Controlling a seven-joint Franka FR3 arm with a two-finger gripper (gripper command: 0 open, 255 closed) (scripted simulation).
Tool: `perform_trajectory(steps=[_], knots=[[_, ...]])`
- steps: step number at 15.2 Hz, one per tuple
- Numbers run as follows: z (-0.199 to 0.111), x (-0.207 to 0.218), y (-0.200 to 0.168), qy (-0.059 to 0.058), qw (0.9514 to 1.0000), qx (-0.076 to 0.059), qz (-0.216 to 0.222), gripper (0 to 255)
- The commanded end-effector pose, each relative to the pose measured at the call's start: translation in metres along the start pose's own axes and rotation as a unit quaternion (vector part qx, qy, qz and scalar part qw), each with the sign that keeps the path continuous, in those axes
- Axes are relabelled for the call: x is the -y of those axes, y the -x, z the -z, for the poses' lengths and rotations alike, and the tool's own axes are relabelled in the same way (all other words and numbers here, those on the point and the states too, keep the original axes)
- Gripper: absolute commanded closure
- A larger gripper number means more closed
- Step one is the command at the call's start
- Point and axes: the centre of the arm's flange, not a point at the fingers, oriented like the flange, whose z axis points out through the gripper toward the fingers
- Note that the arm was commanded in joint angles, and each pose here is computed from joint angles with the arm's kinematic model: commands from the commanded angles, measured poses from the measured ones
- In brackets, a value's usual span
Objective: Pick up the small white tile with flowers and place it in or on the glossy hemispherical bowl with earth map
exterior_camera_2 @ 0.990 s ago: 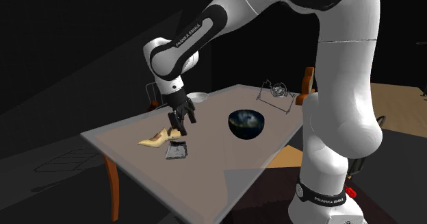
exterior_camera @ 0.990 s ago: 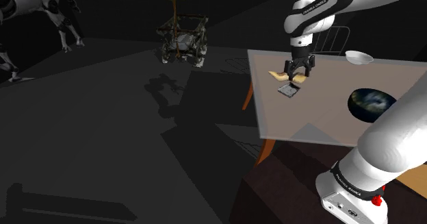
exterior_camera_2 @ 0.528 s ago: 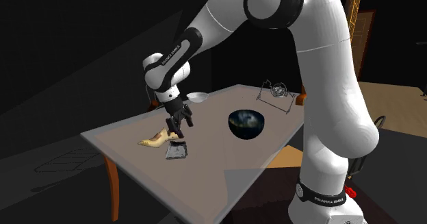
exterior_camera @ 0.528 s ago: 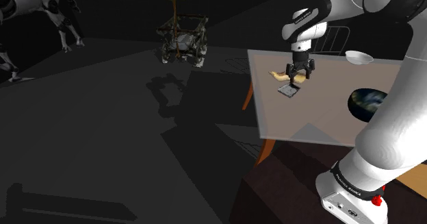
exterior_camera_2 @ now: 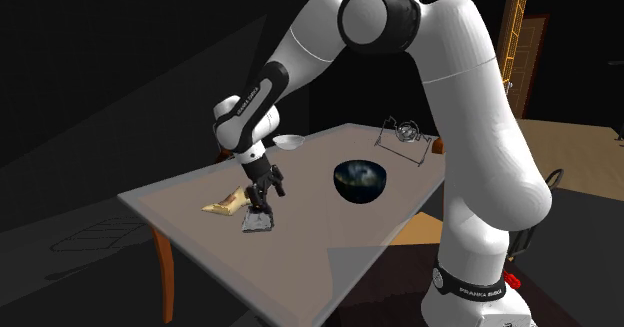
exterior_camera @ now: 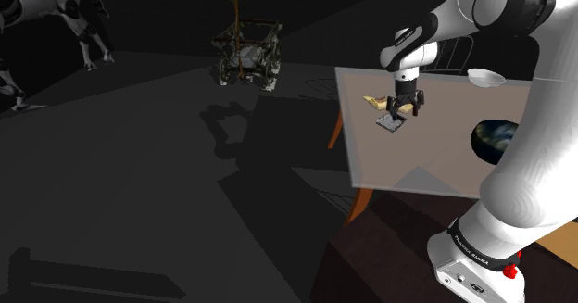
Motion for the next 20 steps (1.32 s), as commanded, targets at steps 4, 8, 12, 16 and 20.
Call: perform_trajectory(steps=[4, 8, 12, 16, 20], knots=[[-0.0076, -0.0004, 0.0001, 0.000, 1.0000, 0.000, 0.000, 0], [-0.0075, -0.0004, 0.0001, 0.000, 1.0000, 0.000, 0.000, 0], [-0.0075, -0.0004, 0.0001, 0.000, 1.0000, 0.000, 0.000, 255], [-0.0075, -0.0004, 0.0001, 0.000, 1.0000, 0.000, 0.000, 255], [-0.0066, 0.0024, -0.0079, -0.014, 0.9982, -0.009, -0.058, 0]])
